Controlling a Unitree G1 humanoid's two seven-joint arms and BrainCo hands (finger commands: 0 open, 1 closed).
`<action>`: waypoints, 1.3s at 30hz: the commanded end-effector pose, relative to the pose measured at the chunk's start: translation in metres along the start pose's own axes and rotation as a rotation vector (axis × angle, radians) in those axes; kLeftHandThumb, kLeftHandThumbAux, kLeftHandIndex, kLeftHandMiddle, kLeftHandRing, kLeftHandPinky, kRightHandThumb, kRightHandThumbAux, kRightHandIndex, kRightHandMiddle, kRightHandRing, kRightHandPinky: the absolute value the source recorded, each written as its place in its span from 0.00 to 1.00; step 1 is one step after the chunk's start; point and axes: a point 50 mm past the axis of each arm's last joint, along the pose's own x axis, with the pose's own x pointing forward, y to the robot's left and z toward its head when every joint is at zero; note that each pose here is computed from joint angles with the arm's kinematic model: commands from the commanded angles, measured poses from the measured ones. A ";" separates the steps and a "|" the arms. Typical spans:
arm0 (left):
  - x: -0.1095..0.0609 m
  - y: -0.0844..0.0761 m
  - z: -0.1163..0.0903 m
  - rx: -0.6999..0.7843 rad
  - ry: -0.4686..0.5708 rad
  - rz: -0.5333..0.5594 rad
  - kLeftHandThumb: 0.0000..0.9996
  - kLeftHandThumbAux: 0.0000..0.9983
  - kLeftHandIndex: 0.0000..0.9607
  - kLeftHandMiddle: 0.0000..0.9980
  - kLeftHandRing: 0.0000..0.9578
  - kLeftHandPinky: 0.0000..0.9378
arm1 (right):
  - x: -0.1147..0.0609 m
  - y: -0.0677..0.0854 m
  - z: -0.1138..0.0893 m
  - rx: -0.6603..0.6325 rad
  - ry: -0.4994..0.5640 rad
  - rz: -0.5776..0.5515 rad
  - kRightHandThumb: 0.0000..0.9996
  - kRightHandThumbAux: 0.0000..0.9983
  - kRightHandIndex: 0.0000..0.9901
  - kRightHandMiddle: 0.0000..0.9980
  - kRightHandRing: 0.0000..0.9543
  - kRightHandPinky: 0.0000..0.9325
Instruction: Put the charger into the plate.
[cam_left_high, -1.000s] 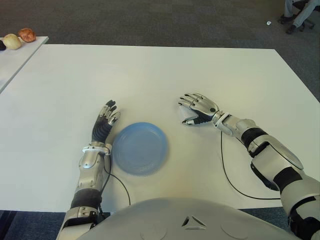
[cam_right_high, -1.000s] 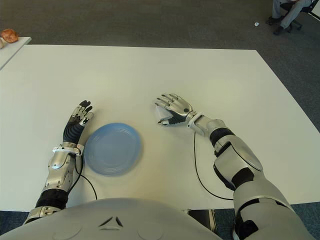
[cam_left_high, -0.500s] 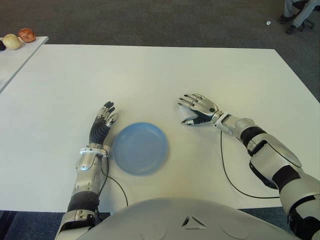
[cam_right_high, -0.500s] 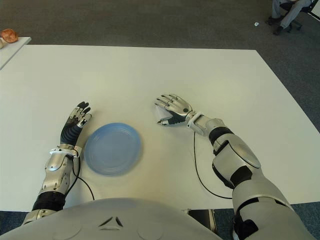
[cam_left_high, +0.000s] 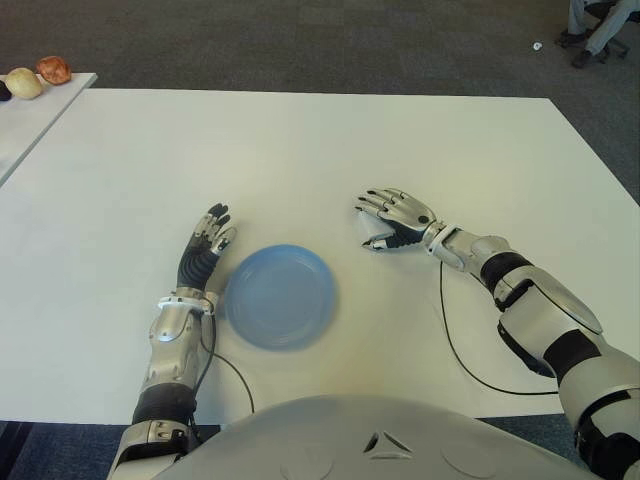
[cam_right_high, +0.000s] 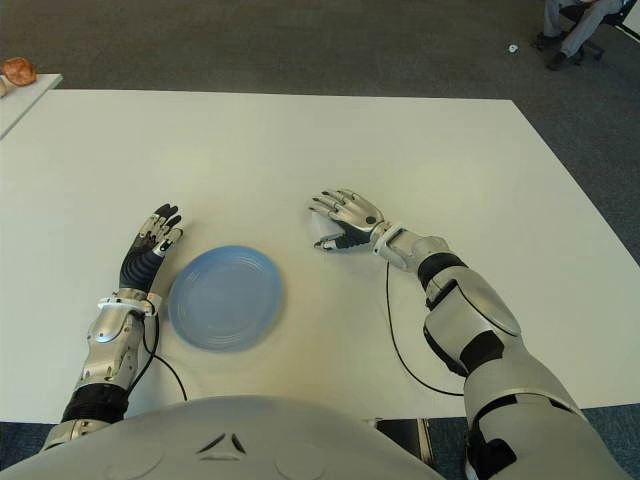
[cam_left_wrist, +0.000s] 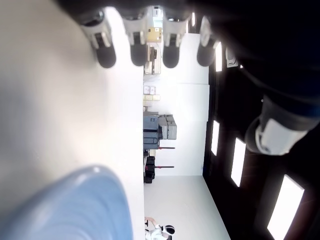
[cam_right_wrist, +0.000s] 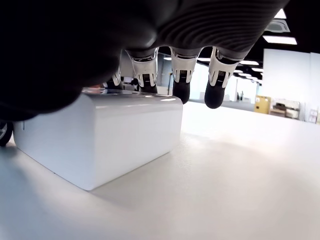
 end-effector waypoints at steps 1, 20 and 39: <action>-0.017 0.003 -0.026 -0.034 0.158 0.000 0.00 0.50 0.04 0.09 0.04 0.00 | 0.004 0.002 0.007 0.066 -0.009 0.024 0.26 0.23 0.00 0.00 0.02 0.13; -0.019 0.006 -0.026 -0.037 0.170 -0.001 0.00 0.50 0.05 0.08 0.04 0.00 | 0.006 -0.002 0.012 0.137 -0.043 0.024 0.35 0.13 0.00 0.01 0.00 0.01; -0.021 0.009 -0.024 -0.041 0.170 -0.004 0.00 0.50 0.05 0.08 0.04 0.00 | 0.008 0.002 0.016 0.229 -0.019 0.075 0.25 0.25 0.00 0.00 0.00 0.01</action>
